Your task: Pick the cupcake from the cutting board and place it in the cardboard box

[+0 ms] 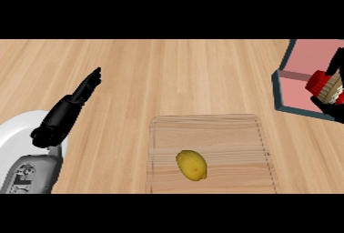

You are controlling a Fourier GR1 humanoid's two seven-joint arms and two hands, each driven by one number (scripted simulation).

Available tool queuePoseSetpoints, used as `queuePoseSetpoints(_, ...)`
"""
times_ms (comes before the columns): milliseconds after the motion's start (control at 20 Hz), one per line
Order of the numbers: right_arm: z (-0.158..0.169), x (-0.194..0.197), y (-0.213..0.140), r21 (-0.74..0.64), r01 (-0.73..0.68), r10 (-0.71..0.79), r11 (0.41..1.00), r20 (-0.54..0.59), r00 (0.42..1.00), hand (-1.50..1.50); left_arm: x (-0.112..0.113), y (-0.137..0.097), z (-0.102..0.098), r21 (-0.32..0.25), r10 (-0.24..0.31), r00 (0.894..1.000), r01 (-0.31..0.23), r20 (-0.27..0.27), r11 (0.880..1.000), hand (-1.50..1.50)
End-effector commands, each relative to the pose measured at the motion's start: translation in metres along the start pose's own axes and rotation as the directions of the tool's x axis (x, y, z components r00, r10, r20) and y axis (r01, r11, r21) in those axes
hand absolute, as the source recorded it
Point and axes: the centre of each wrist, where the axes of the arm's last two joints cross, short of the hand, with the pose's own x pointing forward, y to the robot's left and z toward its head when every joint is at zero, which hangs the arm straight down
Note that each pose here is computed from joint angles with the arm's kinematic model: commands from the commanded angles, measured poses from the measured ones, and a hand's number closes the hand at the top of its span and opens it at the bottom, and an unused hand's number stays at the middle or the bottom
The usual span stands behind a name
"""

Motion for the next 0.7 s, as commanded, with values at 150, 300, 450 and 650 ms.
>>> queuePoseSetpoints(150, -0.036, -0.049, -0.018, 0.023, -0.149, 0.15, 0.989, -0.095, 0.984, 1.5, 0.001, 0.0, -0.007, 0.008, -0.021, 1.0, 0.021, -0.003, 1.0, 0.0)
queuePoseSetpoints(300, -0.036, -0.069, -0.038, 0.167, -0.174, 0.198, 0.97, -0.14, 0.97, 1.5, 0.002, 0.0, 0.001, -0.004, 0.001, 1.0, -0.001, 0.024, 1.0, 0.0)
queuePoseSetpoints(450, -0.036, -0.083, -0.038, 0.336, -0.157, 0.237, 0.929, -0.209, 0.949, 1.5, 0.019, -0.009, -0.019, -0.021, -0.005, 1.0, 0.005, 0.027, 1.0, 0.0)
queuePoseSetpoints(650, -0.025, -0.118, -0.019, 0.422, -0.128, 0.235, 0.898, -0.211, 0.949, 1.5, 0.003, -0.001, -0.005, -0.033, -0.014, 1.0, 0.015, 0.027, 0.999, 0.0)
